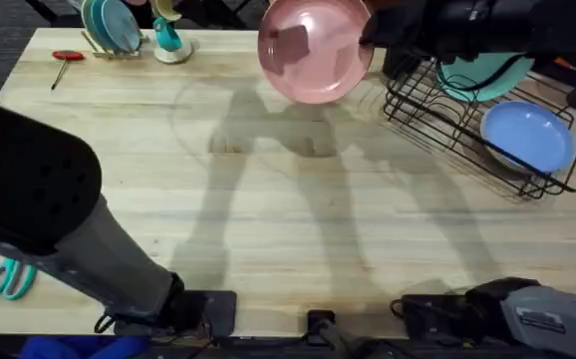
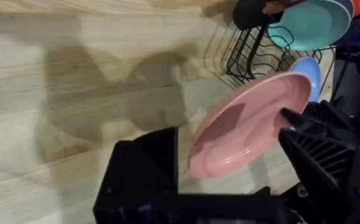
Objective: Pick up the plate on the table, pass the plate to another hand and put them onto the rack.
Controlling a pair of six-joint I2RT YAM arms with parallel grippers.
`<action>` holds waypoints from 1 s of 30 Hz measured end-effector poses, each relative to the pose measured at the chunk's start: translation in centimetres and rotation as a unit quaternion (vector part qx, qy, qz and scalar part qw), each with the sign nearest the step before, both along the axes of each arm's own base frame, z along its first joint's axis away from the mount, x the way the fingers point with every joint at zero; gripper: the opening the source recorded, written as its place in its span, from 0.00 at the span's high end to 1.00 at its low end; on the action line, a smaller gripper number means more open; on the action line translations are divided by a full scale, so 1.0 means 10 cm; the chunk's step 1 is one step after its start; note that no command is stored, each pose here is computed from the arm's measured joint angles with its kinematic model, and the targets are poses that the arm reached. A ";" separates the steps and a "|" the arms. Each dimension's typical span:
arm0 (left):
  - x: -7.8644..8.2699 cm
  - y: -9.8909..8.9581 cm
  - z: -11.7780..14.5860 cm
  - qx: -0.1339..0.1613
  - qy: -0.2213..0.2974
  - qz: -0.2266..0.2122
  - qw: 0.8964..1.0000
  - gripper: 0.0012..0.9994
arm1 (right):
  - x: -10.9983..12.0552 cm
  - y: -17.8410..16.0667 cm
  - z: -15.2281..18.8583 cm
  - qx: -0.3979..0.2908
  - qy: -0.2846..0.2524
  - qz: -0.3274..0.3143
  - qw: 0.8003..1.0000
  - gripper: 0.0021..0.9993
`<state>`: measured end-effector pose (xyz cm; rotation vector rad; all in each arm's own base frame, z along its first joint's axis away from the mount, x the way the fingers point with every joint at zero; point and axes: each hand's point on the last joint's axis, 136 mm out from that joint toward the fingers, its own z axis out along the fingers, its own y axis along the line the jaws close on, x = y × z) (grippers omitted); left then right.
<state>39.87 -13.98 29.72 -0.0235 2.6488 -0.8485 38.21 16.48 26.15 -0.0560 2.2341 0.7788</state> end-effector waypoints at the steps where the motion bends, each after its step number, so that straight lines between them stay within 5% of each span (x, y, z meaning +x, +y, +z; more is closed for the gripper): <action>1: 0.00 0.00 0.00 0.000 0.000 0.000 1.000 0.00 | 0.00 0.00 0.01 0.000 -0.001 0.000 1.000 0.97; 13: 0.01 0.00 0.08 -0.002 -0.013 0.000 1.000 0.00 | 0.04 -0.03 0.03 -0.007 -0.015 -0.001 1.000 0.97; 21: -0.11 0.06 0.54 -0.009 -0.076 0.005 0.997 0.00 | 0.14 -0.32 0.12 -0.038 -0.053 -0.013 0.998 0.97; 30: -0.37 0.26 1.05 -0.015 -0.146 0.028 0.989 0.00 | 0.07 -0.98 0.59 -0.084 -0.141 -0.067 0.984 0.97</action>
